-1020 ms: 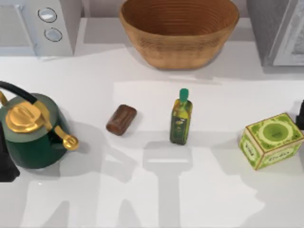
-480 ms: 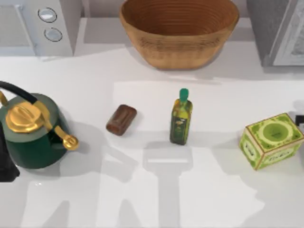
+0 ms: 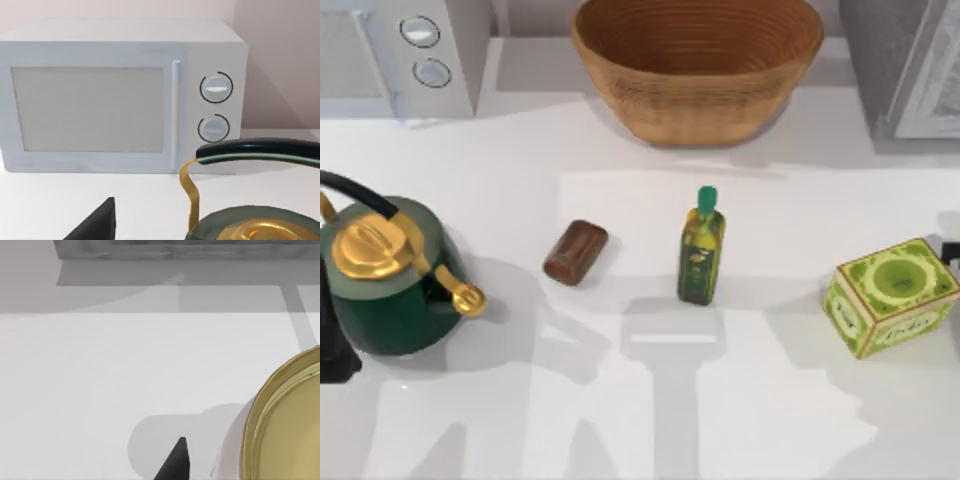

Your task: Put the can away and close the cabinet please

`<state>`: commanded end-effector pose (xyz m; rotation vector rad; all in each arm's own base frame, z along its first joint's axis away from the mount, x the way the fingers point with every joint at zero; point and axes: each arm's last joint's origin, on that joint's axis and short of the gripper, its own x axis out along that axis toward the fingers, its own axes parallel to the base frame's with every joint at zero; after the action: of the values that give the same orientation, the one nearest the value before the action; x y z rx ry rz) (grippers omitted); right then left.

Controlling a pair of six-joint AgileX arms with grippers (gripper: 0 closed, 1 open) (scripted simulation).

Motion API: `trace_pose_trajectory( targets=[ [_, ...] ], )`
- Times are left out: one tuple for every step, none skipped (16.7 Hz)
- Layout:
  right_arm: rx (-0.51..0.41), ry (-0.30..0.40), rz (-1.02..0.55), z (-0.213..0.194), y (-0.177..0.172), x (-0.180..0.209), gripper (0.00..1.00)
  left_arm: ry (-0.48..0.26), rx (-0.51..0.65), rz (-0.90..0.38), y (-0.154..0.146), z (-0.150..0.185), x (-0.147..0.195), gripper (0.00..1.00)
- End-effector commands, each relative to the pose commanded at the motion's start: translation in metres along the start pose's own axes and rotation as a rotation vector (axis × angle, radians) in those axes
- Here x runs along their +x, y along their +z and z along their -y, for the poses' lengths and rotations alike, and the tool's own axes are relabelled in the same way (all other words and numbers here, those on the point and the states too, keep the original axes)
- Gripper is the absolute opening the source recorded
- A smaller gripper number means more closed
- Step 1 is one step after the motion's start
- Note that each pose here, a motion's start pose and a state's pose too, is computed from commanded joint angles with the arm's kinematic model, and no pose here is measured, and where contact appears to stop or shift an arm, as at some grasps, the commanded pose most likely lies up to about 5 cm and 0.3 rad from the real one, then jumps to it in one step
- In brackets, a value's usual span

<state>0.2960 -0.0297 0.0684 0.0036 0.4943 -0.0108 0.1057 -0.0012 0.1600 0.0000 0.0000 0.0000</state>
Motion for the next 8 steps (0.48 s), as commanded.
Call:
trace_pose_trajectory(
  targets=[
    [0.002,-0.001,0.000,0.000,0.000,0.000,0.00,0.000,0.000,0.000,0.000,0.000,0.000,1.00],
    [0.003,-0.004,0.001,0.001,0.001,0.000,0.00,0.000,0.000,0.000,0.000,0.000,0.000,1.00],
    [0.010,-0.015,0.007,0.004,0.004,0.001,0.00,0.000,0.000,0.000,0.000,0.000,0.000,1.00],
    [0.020,-0.030,0.017,0.008,0.011,0.001,0.00,0.000,0.000,0.000,0.000,0.000,0.000,1.00],
    [0.030,-0.045,0.029,0.013,0.020,0.001,0.00,0.000,0.000,0.000,0.000,0.000,0.000,1.00],
    [0.040,-0.059,0.036,0.016,0.030,-0.001,0.00,0.000,0.000,0.000,0.000,0.000,0.000,1.00],
    [0.050,-0.072,0.035,0.020,0.039,-0.004,0.00,0.000,0.000,0.000,0.000,0.000,0.000,1.00],
    [0.061,-0.084,0.027,0.022,0.048,-0.008,0.00,0.000,0.000,0.000,0.000,0.000,0.000,1.00]
  ],
)
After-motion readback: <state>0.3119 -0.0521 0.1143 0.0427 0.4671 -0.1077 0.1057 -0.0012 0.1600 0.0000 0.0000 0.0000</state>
